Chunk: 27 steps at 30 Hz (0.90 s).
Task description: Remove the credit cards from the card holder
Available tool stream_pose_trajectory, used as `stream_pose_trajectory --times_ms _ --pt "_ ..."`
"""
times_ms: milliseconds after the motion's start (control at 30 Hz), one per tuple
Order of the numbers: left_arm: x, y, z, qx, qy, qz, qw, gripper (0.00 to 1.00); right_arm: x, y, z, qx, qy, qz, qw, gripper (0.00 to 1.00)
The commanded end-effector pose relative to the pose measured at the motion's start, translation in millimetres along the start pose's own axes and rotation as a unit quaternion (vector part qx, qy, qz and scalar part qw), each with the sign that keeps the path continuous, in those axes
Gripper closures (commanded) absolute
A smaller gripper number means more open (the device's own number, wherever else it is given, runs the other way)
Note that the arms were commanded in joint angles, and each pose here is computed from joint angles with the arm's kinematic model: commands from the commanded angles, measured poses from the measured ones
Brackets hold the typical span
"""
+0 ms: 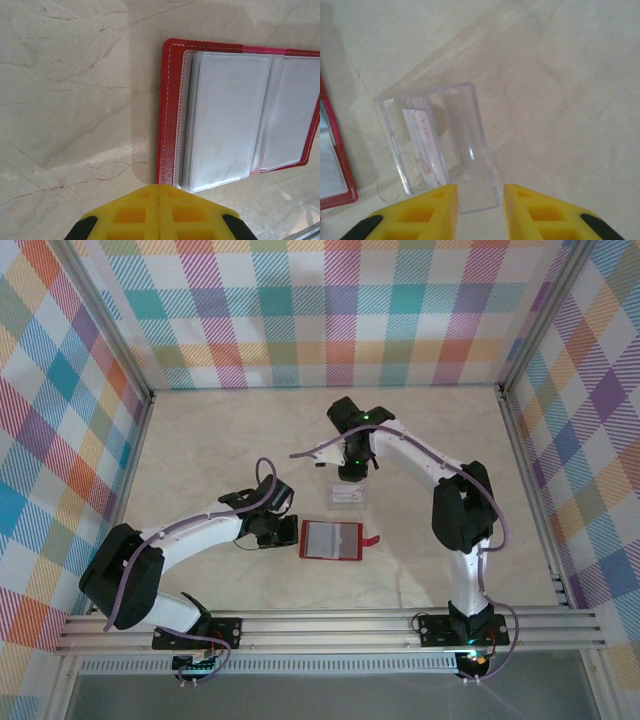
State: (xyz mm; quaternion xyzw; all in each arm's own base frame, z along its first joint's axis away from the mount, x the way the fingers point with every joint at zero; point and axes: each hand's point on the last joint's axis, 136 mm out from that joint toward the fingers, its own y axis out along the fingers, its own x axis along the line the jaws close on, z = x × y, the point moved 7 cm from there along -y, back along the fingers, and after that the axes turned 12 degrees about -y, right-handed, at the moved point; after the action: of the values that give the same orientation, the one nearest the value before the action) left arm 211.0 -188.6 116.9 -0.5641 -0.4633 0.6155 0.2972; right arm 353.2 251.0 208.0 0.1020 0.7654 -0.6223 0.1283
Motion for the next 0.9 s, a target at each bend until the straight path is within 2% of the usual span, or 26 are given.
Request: stream_pose_trajectory --times_ms 0,133,300,367,533,633,700,867 --pt "-3 4 -3 0.010 -0.002 0.005 1.000 0.93 -7 -22 -11 -0.069 0.101 0.031 0.992 0.68" --pt "-7 5 -6 0.010 0.001 0.008 1.000 0.93 -3 -40 -16 -0.138 0.230 0.036 0.963 0.65" --pt "-8 11 -6 0.021 0.002 0.010 1.000 0.93 22 -51 -13 -0.215 0.402 -0.007 0.890 0.63" --pt "-7 13 -6 0.025 0.002 0.006 1.000 0.93 32 -51 -12 -0.237 0.454 -0.037 0.858 0.67" --pt "-6 15 -6 0.029 0.006 0.000 1.000 0.93 62 -43 -8 -0.241 0.549 -0.116 0.792 0.75" --pt "-7 18 -6 0.036 0.006 0.000 0.999 0.93 75 -37 -8 -0.225 0.585 -0.165 0.761 0.79" --pt "-8 20 -6 0.039 0.007 0.003 0.999 0.93 83 -30 -10 -0.212 0.602 -0.192 0.746 0.81" --pt "-10 22 -7 0.044 0.007 0.001 0.999 0.94 101 -12 -21 -0.194 0.610 -0.236 0.732 0.80"
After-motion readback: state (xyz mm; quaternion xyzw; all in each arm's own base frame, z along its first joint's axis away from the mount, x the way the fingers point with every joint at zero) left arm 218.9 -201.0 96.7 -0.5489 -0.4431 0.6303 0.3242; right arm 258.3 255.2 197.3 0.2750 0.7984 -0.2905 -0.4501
